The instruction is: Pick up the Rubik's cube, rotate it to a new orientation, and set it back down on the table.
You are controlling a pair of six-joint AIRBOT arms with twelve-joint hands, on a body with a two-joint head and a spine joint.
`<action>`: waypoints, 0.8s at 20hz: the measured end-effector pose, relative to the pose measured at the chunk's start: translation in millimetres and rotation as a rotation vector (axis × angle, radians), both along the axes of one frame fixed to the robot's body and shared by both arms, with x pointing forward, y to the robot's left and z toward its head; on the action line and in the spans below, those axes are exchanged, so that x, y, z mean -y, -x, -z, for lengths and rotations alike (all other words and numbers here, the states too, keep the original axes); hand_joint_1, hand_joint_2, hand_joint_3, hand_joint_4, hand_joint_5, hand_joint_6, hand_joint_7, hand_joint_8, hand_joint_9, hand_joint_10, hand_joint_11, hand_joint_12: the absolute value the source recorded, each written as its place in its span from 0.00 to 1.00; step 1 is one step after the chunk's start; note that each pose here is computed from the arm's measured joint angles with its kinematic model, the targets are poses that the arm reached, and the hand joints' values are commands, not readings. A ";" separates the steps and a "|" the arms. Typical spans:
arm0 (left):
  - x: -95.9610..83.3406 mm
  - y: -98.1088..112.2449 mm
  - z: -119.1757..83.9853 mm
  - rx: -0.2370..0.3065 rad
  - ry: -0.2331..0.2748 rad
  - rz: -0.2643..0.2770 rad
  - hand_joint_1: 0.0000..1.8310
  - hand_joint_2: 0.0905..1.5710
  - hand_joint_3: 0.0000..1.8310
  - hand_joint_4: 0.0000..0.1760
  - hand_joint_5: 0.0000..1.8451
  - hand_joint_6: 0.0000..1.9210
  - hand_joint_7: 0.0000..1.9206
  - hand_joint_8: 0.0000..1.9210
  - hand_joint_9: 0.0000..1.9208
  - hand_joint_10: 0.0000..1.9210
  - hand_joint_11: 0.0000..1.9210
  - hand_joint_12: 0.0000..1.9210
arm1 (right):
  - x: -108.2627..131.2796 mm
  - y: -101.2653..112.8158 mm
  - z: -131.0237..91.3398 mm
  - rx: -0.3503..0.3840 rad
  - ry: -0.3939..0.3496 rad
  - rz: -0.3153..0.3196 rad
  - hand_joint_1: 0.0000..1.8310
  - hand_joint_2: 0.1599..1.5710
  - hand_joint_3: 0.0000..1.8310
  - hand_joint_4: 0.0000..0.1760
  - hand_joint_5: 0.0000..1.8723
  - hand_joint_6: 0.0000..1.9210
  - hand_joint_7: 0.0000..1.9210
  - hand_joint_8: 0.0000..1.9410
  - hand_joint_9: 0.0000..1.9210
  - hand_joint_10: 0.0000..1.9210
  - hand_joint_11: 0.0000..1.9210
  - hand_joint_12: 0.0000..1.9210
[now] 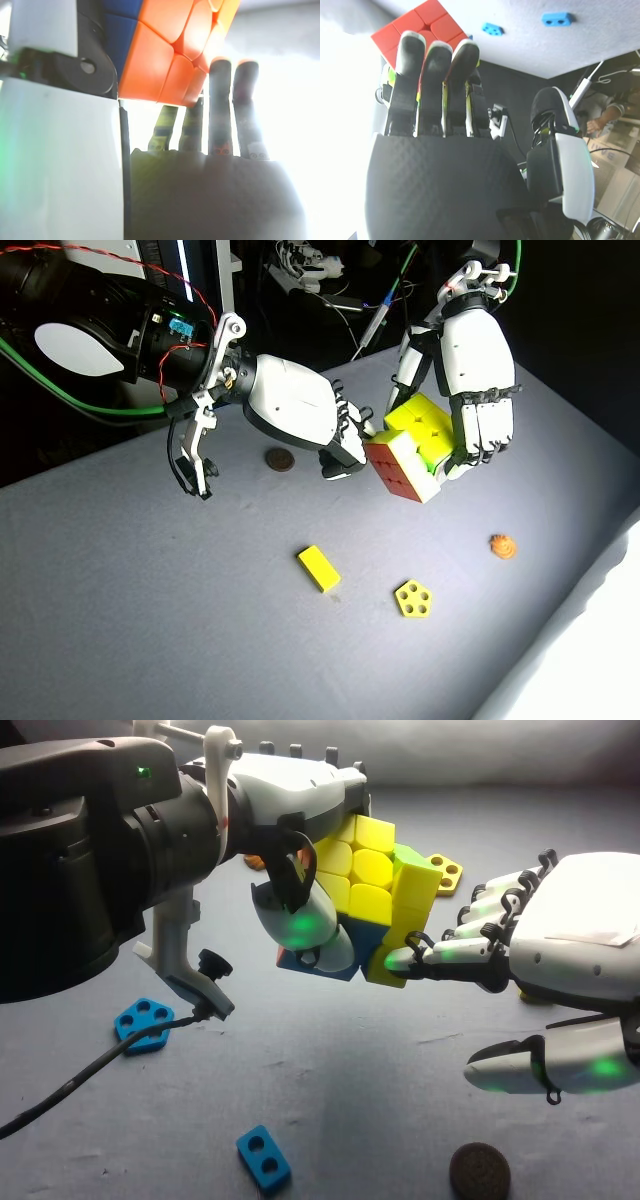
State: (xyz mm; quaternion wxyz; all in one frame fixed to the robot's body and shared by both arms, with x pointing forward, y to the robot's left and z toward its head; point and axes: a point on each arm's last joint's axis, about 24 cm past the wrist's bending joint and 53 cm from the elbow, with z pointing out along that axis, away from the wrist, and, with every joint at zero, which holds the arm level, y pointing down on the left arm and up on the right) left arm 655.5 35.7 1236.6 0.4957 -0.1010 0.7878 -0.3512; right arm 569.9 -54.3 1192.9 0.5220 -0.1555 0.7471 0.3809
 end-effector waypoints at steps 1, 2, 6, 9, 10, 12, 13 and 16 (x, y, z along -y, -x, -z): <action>-0.2 -0.1 0.1 0.000 -0.001 -0.001 0.63 0.71 0.00 0.00 0.12 0.85 0.10 0.96 0.10 0.98 0.07 1.00 | -0.2 -0.6 0.3 0.000 0.000 0.000 0.09 0.76 0.00 0.00 0.11 0.00 0.25 0.82 0.21 1.00 0.19 1.00; -1.0 -0.4 0.3 -0.001 -0.002 -0.004 0.62 0.70 0.00 0.00 0.12 0.86 0.10 0.95 0.11 0.97 0.08 1.00 | -0.7 -1.5 1.2 -0.001 0.001 -0.001 0.09 0.76 0.00 0.00 0.11 0.00 0.25 0.82 0.21 1.00 0.19 1.00; -4.5 -3.0 0.5 0.002 -0.009 -0.016 0.63 0.71 0.00 0.00 0.11 0.88 0.08 0.96 0.10 0.97 0.07 1.00 | -4.2 -4.4 4.2 0.001 0.004 -0.006 0.11 0.75 0.00 0.00 0.12 0.01 0.25 0.82 0.22 0.99 0.20 1.00; -5.1 -2.9 1.2 -0.005 -0.001 -0.018 0.54 0.85 0.01 0.00 0.30 0.86 0.08 0.98 0.10 0.99 0.07 1.00 | -7.2 -4.1 9.9 0.007 0.021 -0.016 0.11 0.75 0.00 0.00 0.12 0.01 0.25 0.82 0.21 0.99 0.19 1.00; -3.0 -2.3 -1.1 -0.004 0.008 -0.010 0.61 0.75 0.00 0.00 0.16 0.87 0.09 0.97 0.10 0.97 0.07 1.00 | -8.3 -2.8 13.1 0.003 0.027 -0.020 0.12 0.75 0.00 0.00 0.12 0.01 0.25 0.82 0.22 1.00 0.19 1.00; -1.0 -1.7 -4.8 0.006 0.012 -0.002 0.62 0.73 0.00 0.00 0.10 0.89 0.07 0.97 0.09 0.97 0.05 1.00 | -8.0 -4.8 16.2 -0.003 0.035 -0.020 0.11 0.75 0.00 0.00 0.12 0.00 0.25 0.81 0.22 0.99 0.20 1.00; -1.0 -1.9 -5.7 0.008 0.013 -0.003 0.63 0.73 0.00 0.00 0.11 0.87 0.07 0.96 0.09 0.97 0.05 1.00 | -7.2 -5.7 16.4 -0.002 0.036 -0.018 0.11 0.75 0.00 0.00 0.12 0.01 0.25 0.81 0.22 1.00 0.21 1.00; -1.3 -2.0 -5.5 0.007 0.012 -0.004 0.61 0.71 0.00 0.00 0.10 0.89 0.06 0.97 0.09 0.98 0.06 1.00 | -9.5 -5.6 17.3 -0.002 0.037 -0.022 0.10 0.75 0.00 0.00 0.12 0.00 0.25 0.80 0.21 0.99 0.19 1.00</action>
